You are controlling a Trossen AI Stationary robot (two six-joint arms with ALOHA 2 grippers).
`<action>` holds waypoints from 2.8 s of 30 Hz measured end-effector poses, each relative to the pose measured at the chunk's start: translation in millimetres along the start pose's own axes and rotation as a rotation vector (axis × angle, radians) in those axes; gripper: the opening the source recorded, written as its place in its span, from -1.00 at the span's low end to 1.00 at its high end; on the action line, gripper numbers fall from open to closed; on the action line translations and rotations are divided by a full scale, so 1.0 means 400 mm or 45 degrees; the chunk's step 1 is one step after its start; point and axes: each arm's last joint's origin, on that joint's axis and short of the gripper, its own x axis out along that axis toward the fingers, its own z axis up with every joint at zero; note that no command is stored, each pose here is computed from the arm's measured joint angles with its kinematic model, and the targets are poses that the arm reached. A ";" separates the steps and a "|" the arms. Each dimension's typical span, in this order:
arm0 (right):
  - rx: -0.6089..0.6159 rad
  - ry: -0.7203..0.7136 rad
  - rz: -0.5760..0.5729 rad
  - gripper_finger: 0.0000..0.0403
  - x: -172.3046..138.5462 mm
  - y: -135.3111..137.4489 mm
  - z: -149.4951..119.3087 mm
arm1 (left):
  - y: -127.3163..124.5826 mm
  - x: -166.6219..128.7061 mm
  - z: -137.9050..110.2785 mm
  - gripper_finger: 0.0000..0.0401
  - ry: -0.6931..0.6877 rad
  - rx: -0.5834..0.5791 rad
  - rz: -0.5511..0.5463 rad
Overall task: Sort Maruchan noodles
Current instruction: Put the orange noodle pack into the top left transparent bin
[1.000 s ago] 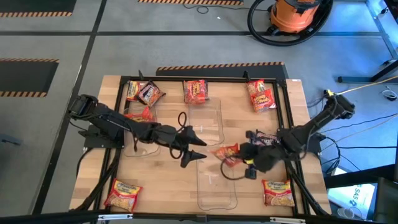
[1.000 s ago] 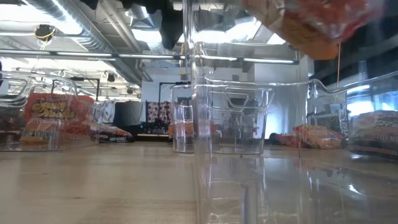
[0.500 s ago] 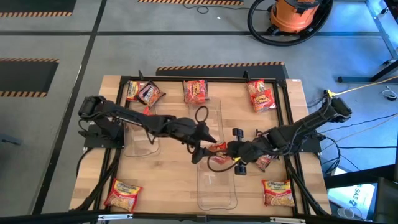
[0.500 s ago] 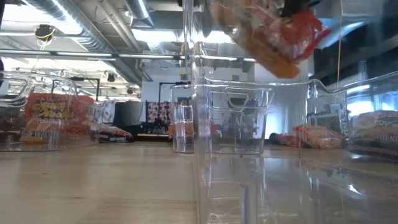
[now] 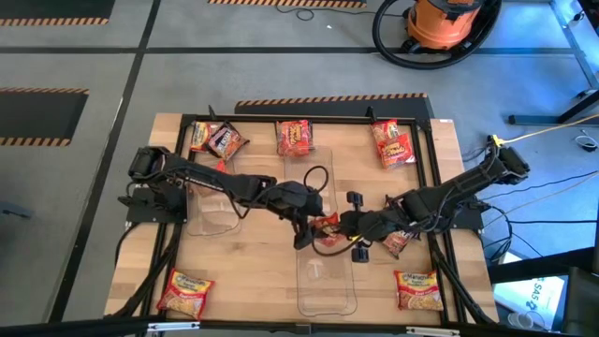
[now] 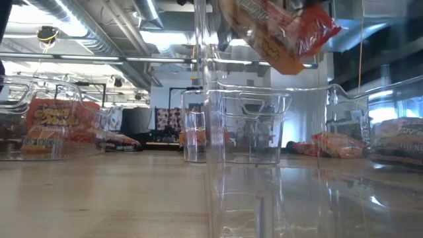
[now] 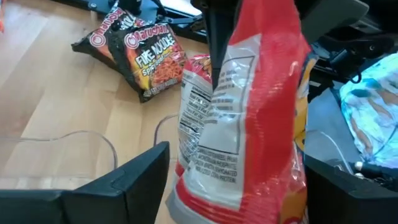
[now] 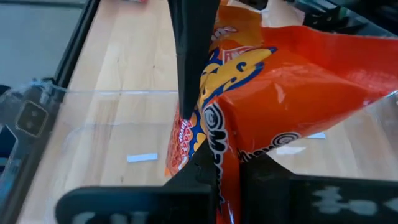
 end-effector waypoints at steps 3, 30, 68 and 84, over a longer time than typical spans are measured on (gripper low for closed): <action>0.001 -0.005 -0.006 -0.96 0.005 0.000 0.001 | 0.000 0.000 -0.001 0.15 0.005 0.005 -0.008; 0.255 -0.031 -0.053 0.13 -0.088 -0.046 -0.162 | -0.048 -0.113 -0.038 -0.24 -0.036 0.310 0.125; 0.211 -1.097 0.116 0.40 0.077 -0.071 -0.142 | -0.032 -0.113 -0.078 -0.23 -0.798 0.414 0.041; 0.139 -1.031 0.058 -0.17 0.092 -0.069 -0.134 | -0.039 -0.152 -0.071 0.15 -0.698 0.260 -0.047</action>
